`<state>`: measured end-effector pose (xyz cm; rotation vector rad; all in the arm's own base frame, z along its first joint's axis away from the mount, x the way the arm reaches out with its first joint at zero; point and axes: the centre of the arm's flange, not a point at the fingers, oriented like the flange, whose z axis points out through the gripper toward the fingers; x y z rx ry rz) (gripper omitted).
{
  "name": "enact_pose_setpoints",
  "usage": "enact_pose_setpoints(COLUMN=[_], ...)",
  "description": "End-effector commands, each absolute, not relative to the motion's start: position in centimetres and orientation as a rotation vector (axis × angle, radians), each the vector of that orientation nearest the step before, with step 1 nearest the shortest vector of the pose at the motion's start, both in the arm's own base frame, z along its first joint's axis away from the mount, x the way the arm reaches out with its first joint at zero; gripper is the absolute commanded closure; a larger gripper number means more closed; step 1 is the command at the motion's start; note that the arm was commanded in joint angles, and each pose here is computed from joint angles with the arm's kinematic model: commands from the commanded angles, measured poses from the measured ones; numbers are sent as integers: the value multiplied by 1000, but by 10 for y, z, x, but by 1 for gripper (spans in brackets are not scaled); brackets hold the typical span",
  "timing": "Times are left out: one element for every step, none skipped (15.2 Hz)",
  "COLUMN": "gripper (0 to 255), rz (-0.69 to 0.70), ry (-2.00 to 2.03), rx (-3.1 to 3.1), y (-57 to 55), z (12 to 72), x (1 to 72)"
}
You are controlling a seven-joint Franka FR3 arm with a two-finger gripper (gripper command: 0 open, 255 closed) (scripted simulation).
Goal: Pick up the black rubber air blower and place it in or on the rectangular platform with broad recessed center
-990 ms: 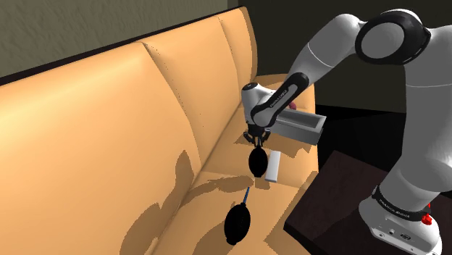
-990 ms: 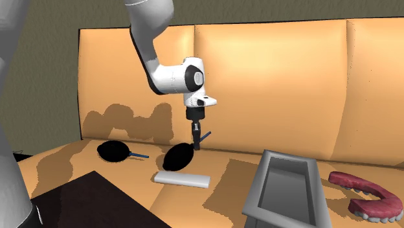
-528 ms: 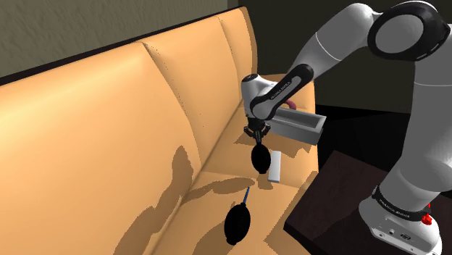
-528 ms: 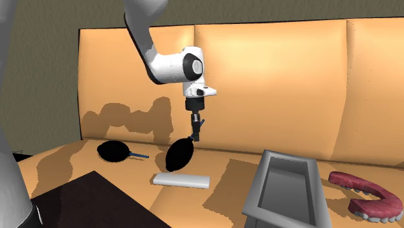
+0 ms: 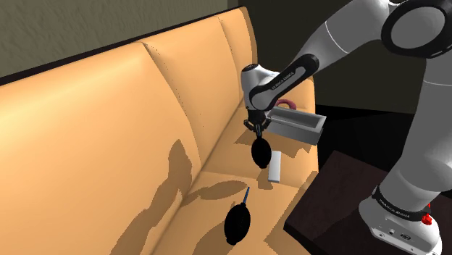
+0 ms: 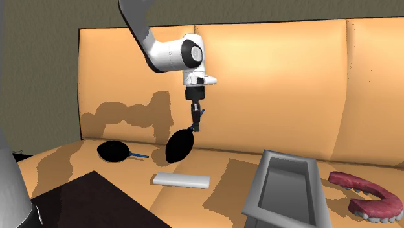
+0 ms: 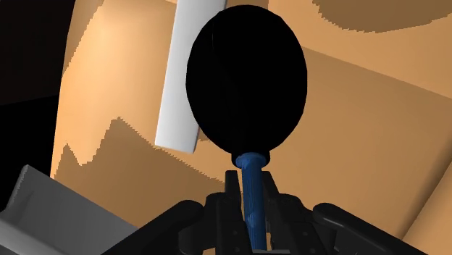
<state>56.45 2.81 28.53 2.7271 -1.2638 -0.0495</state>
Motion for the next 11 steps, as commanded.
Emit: enact_pose_setpoints(gripper=[255, 255, 255, 255, 255, 255, 255, 255, 255, 255, 255], rz=[-50, -50, -50, -50, -50, -50, -50, -50, -50, -50, -50], ry=[-1264, -1264, -1264, -1264, -1264, -1264, -1264, -1264, -1264, -1264, -1264], rx=[2727, 2727, 2727, 2727, 2727, 2727, 2727, 2727, 2727, 2727, 2727], y=[28, 28, 28, 28, 28, 15, 2, -11, -25, -38, -51], z=[296, 302, 307, 312, 317, 317, 317, 316, 316, 316, 316], x=[565, 565, 565, 565, 565, 565, 566, 566, 566, 567, 567])
